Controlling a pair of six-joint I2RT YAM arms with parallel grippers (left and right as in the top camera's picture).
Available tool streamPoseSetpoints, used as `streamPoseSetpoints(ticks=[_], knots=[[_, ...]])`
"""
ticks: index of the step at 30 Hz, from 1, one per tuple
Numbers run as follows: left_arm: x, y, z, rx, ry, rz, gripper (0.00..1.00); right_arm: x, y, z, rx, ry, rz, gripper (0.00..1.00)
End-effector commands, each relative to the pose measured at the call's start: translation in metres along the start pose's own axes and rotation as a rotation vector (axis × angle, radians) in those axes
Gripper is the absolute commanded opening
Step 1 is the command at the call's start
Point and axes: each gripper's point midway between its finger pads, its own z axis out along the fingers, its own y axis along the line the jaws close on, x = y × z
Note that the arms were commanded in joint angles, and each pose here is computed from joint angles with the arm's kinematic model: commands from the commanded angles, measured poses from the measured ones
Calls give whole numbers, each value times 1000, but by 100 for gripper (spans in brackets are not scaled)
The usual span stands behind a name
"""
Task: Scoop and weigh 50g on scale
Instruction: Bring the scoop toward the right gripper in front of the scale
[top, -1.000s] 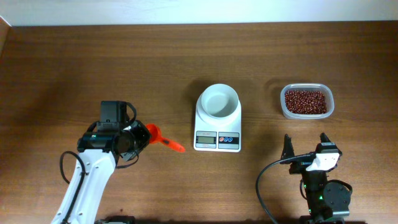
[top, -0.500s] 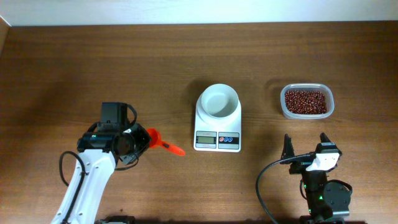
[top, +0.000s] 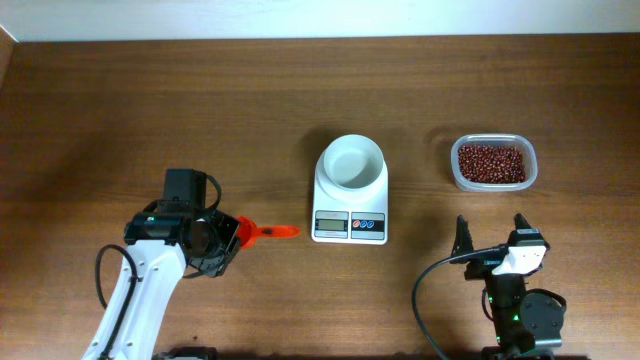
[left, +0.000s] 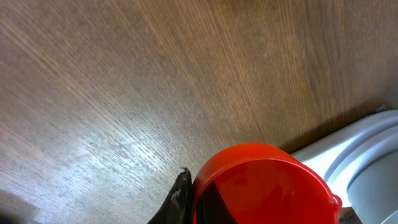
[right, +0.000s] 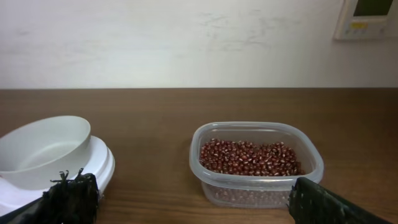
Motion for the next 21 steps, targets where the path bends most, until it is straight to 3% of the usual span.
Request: streamPoseSetpoints(ticks=[1, 4, 7, 11, 13, 17, 21], knots=[[1, -2, -4, 14, -7, 1, 0, 2, 15, 0, -88, 14, 301, 99], [-3, -1, -4, 3, -28, 119, 0, -1, 73, -16, -423, 153, 706, 99], [-3, -1, -4, 1, -28, 241, 0, 3, 124, -54, -740, 406, 906, 99], [0, -6, -3, 20, -27, 307, 0, -18, 124, -54, -778, 290, 810, 99], [9, -15, -1, 29, -35, 367, 0, -14, 125, -53, -778, 321, 818, 99], [19, -28, 1, 36, -81, 452, 0, 3, 134, -44, -765, 536, 830, 99], [10, -24, 0, 10, -133, 305, 0, 21, 148, -21, -808, 745, 755, 99]])
